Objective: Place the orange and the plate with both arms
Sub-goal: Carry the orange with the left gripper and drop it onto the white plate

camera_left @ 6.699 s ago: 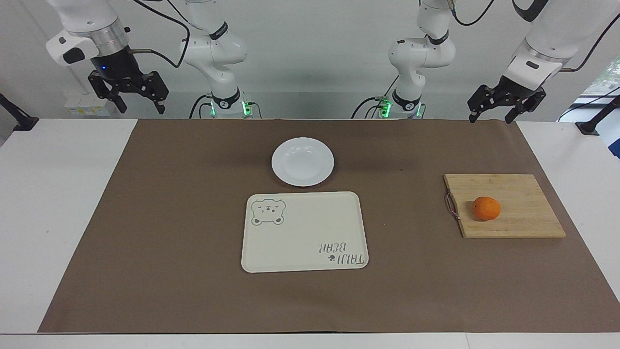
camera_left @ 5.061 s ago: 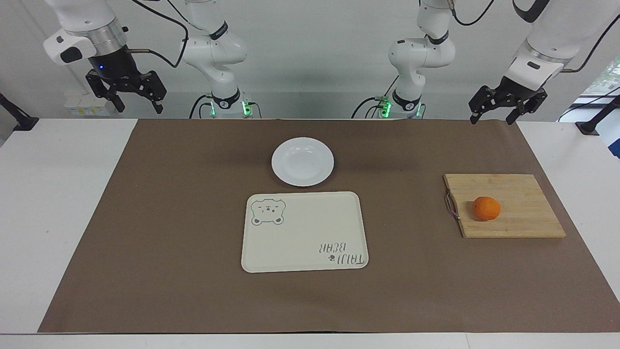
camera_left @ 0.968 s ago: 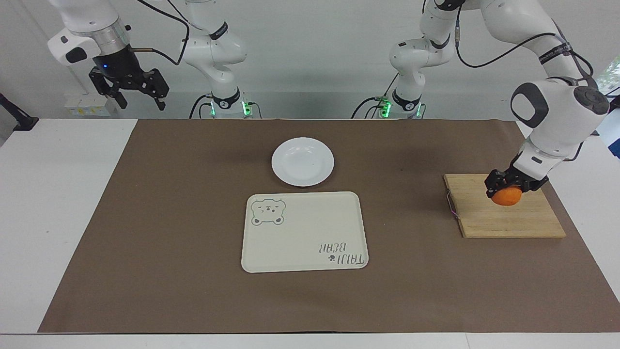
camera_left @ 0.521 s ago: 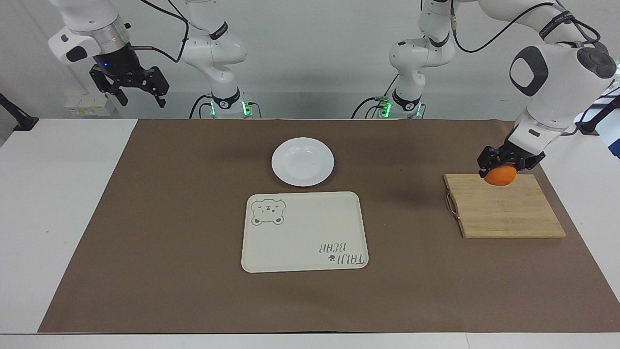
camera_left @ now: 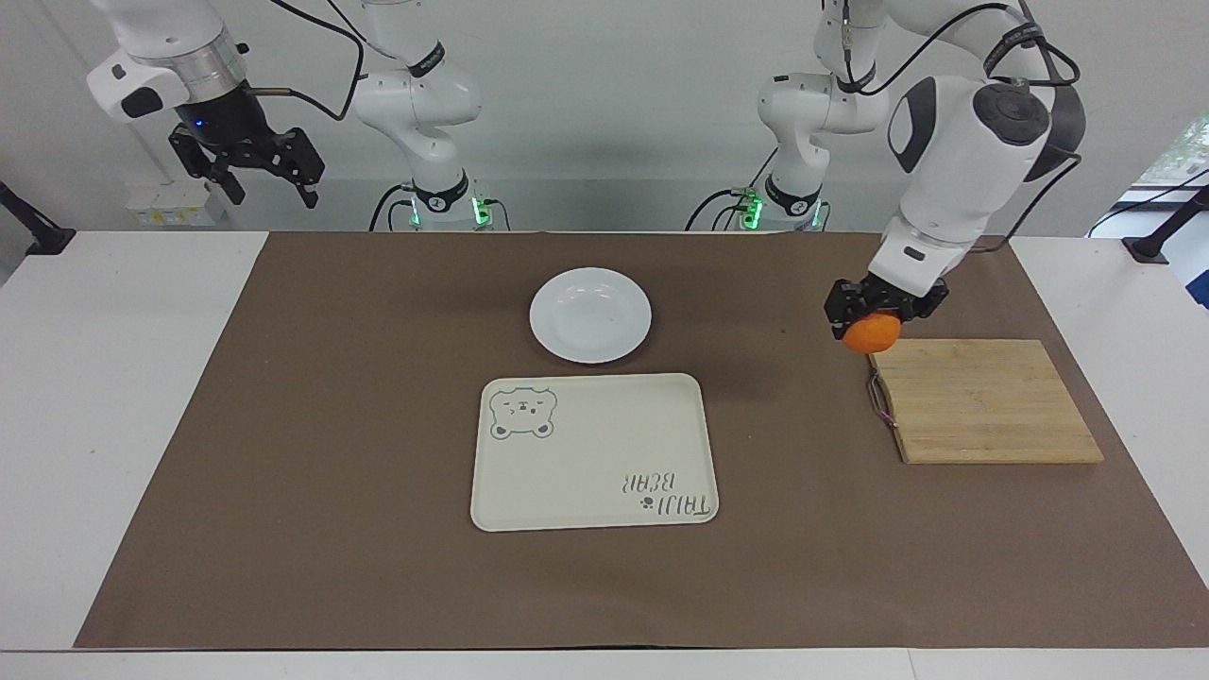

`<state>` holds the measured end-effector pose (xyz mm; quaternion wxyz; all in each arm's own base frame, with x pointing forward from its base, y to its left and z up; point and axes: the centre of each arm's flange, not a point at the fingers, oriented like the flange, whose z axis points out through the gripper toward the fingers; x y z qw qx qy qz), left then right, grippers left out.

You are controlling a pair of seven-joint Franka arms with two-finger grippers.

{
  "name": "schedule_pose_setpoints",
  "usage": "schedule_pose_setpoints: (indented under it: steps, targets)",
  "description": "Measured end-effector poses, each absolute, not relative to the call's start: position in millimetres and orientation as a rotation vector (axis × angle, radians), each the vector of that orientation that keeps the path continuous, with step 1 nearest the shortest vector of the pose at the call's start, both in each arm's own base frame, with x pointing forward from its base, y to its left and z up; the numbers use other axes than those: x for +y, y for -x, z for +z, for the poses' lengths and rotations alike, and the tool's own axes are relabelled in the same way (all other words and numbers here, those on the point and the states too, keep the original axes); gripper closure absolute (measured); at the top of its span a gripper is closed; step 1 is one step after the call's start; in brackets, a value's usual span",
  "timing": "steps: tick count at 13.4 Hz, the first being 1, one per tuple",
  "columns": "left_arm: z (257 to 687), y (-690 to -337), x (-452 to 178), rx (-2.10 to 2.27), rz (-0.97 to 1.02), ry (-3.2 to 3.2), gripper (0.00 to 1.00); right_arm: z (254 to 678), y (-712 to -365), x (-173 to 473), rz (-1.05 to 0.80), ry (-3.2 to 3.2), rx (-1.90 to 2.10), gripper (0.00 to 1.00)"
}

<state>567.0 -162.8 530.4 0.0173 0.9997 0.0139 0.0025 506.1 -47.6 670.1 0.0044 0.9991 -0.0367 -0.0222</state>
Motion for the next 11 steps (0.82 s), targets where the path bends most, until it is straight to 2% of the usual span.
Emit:
schedule_pose_setpoints:
  steps: [7,11]
  targets:
    - [531.4,-488.7,-309.3,0.044,0.01,-3.101,0.24,671.4,-506.9,-48.1,-0.052,-3.13,-0.116,0.0]
    - [491.3,-448.9,-366.2,0.031,0.048,-3.076,0.24,672.2,-508.1,-46.6,-0.038,-3.129,-0.111,0.0]
